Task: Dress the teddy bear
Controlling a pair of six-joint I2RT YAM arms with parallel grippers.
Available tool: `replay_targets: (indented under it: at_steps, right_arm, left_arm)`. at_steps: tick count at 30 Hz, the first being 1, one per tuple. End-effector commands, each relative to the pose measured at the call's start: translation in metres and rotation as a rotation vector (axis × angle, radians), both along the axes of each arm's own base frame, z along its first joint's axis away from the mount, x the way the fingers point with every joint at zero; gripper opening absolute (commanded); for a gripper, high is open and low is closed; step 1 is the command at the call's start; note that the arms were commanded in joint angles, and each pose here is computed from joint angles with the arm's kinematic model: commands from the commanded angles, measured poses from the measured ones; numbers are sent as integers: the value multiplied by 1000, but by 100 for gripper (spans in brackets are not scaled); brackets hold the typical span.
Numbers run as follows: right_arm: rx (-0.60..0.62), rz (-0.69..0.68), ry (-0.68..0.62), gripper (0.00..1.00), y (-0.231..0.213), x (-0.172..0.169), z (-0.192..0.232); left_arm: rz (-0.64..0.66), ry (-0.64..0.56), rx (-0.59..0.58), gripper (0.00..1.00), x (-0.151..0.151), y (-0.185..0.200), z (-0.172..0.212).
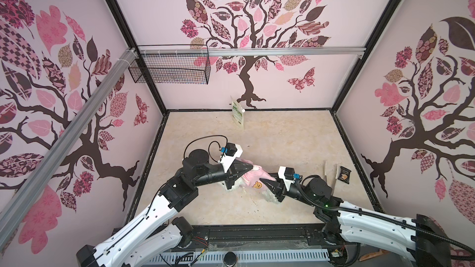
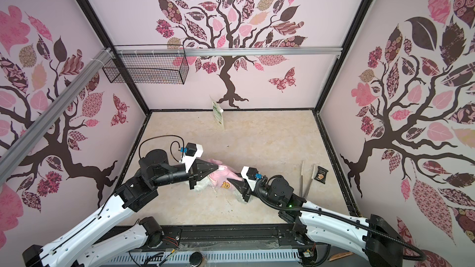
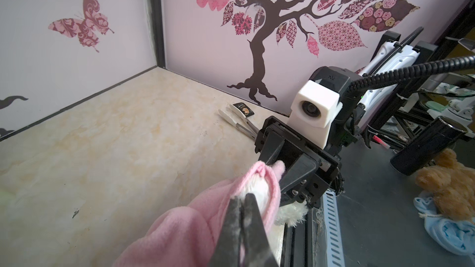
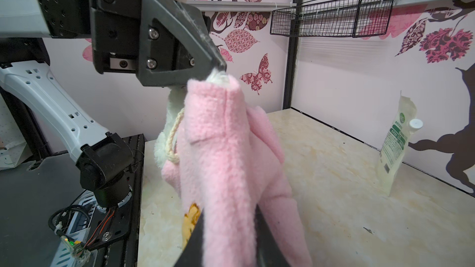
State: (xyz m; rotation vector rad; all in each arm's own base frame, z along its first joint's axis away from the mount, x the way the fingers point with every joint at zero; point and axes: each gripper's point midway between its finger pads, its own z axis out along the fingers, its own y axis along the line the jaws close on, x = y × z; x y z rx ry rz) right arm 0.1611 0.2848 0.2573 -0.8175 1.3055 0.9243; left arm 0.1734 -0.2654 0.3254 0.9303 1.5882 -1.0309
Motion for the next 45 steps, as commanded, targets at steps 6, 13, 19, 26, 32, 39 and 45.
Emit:
replay_targets:
  at_steps: [6,13,19,26,32,39,45]
  right_arm:
    - [-48,-38,37,21,-4,6,-19]
    - [-51,-53,39,21,-7,7,-22]
    - [-56,-61,38,21,-8,8,-24]
    - [-53,-68,44,21,-8,9,-24]
    - [-60,-22,25,21,-2,3,-21]
    - [-191,64,1,20,13,-4,-31]
    - [-221,122,13,20,24,-8,-37]
  left_arm:
    - [286,-40,-195,0,46,48,44]
    - [418,18,-239,0,67,73,38]
    - [323,116,-148,1,68,55,17]
    - [221,128,-101,34,60,42,6]
    - [69,69,-40,48,36,30,1]
    - [-163,-83,210,37,-16,11,-26]
    - [-271,-167,307,23,-38,3,-32]
